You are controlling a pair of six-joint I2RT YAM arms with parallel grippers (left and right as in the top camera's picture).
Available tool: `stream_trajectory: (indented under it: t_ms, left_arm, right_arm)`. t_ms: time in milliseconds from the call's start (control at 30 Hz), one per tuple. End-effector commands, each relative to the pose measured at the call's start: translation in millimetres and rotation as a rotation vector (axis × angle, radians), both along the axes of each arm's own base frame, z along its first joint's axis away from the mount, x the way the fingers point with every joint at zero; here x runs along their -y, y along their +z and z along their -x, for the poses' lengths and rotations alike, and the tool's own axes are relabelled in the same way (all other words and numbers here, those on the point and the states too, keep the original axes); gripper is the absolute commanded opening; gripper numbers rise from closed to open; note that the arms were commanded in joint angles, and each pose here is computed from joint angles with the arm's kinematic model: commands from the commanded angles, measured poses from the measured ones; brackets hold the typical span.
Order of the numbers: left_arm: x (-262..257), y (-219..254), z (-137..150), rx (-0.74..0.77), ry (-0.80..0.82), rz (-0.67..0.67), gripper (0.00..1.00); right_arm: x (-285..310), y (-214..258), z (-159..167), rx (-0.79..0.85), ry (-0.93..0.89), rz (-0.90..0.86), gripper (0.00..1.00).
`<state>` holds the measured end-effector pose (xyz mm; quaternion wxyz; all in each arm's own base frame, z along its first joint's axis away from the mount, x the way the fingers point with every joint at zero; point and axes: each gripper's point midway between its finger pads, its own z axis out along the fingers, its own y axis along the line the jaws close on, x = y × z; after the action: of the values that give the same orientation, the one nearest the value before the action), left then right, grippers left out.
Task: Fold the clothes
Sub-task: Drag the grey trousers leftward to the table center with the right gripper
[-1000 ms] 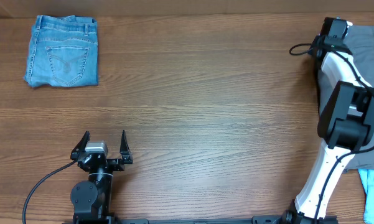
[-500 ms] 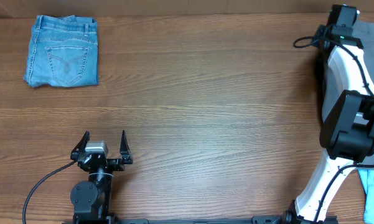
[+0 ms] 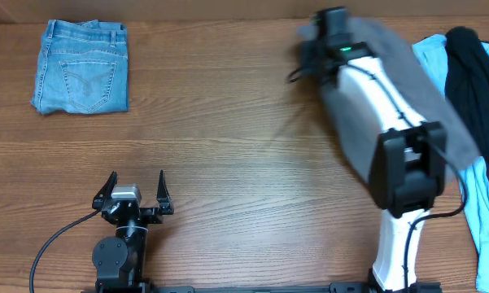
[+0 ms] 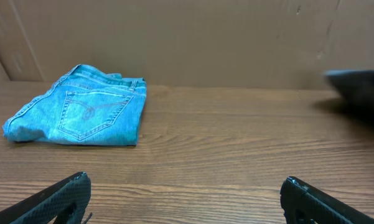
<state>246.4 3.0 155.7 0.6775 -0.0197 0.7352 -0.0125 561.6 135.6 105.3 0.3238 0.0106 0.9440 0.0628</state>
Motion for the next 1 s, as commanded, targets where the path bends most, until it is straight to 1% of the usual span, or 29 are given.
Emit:
stream_trajectory:
  t_ms: [0,100,167,267,367,467,500,600,633,667,700,767,800,833,967]
  left_arm:
    - [-2,0,0,0.004,0.01,-0.023,1.0]
    - [-2,0,0,0.005,0.01,-0.023,1.0]
    - [-2,0,0,0.005,0.009,-0.023,1.0]
    - [-2,0,0,0.004,0.01,-0.023,1.0]
    - [-2,0,0,0.005,0.009,-0.023,1.0]
    - [-2,0,0,0.004,0.01,-0.023,1.0]
    - [-2,0,0,0.005,0.01,-0.023,1.0]
    - [-2,0,0,0.005,0.009,-0.023,1.0]
    - [-2,0,0,0.005,0.01,-0.023,1.0]
    - [-2,0,0,0.005,0.01,-0.023,1.0]
    - [-2,0,0,0.005,0.01,-0.023,1.0]
    - [-2,0,0,0.004,0.009,-0.023,1.0]
    - [-2,0,0,0.005,0.01,-0.023,1.0]
    - [-2,0,0,0.004,0.009,-0.023,1.0]
    - [-2,0,0,0.005,0.01,-0.023,1.0]
  right_arm:
    - [-87,48,21,0.04,0.136,-0.196,0.03]
    - [-138,48,46,0.008,0.222,-0.244,0.04]
    - [-176,48,69,-0.019,0.296,-0.271,0.04]
    - [-229,47,109,-0.066,0.389,-0.309,0.04]
    - [-276,46,152,-0.083,0.486,-0.296,0.04]
    - [-300,43,180,-0.089,0.53,-0.263,0.04]
    - [-303,40,187,-0.088,0.511,-0.237,0.04]
    - [-302,39,196,-0.103,0.514,-0.212,0.07]
    - [-299,40,198,-0.109,0.512,-0.206,0.15]
    - [-295,43,198,-0.113,0.506,-0.199,0.26]
    - [-282,51,195,-0.113,0.481,-0.185,0.66]
    - [-261,67,189,-0.114,0.446,-0.184,0.77]
    - [-248,76,185,-0.113,0.423,-0.184,0.87]
    - [-234,85,180,-0.108,0.398,-0.184,1.0]
    - [-158,114,154,-0.104,0.248,-0.178,1.0]
